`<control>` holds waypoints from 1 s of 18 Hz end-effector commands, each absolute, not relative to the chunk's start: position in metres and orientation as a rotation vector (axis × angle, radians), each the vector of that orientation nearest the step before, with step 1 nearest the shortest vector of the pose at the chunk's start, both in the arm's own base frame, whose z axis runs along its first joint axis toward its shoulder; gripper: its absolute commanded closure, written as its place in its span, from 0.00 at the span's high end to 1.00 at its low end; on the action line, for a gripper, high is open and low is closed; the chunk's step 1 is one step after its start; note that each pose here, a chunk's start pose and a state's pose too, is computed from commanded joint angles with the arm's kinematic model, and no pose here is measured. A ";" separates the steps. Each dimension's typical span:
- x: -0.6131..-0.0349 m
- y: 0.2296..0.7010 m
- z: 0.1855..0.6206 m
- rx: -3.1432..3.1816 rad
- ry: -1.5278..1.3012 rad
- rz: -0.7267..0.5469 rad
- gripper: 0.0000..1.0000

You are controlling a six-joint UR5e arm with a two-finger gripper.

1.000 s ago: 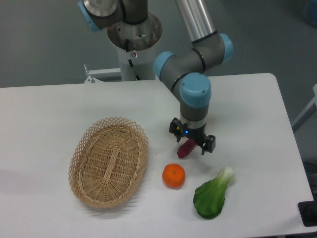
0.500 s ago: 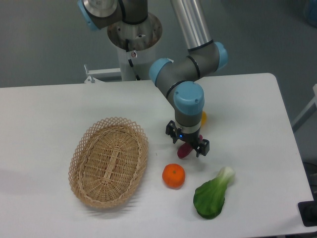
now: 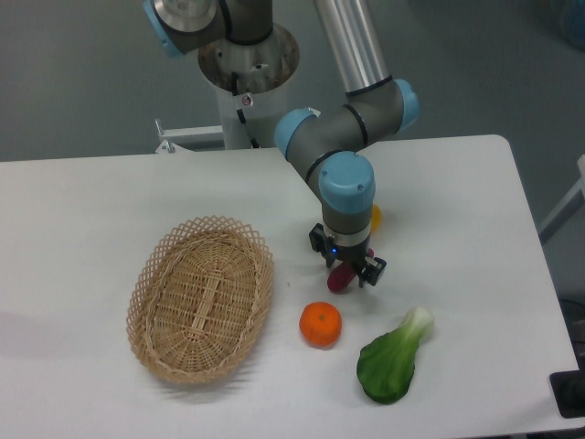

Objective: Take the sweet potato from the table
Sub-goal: 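Close the gripper around the purple sweet potato, then lift the held sweet potato up and away from the table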

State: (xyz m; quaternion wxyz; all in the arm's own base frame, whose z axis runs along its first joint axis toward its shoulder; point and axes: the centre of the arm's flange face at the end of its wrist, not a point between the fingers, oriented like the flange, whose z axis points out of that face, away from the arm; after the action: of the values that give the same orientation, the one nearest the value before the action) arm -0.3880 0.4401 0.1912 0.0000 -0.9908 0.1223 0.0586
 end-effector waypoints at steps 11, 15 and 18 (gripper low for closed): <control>-0.418 0.462 0.262 -3.009 0.377 0.348 0.23; -0.432 0.474 0.318 -2.898 0.365 0.427 0.23; -0.437 0.472 0.360 -2.867 0.353 0.454 0.23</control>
State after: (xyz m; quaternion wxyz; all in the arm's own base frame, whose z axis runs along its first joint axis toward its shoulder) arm -0.4373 0.4721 0.3602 0.1087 -0.9746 0.1202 0.1545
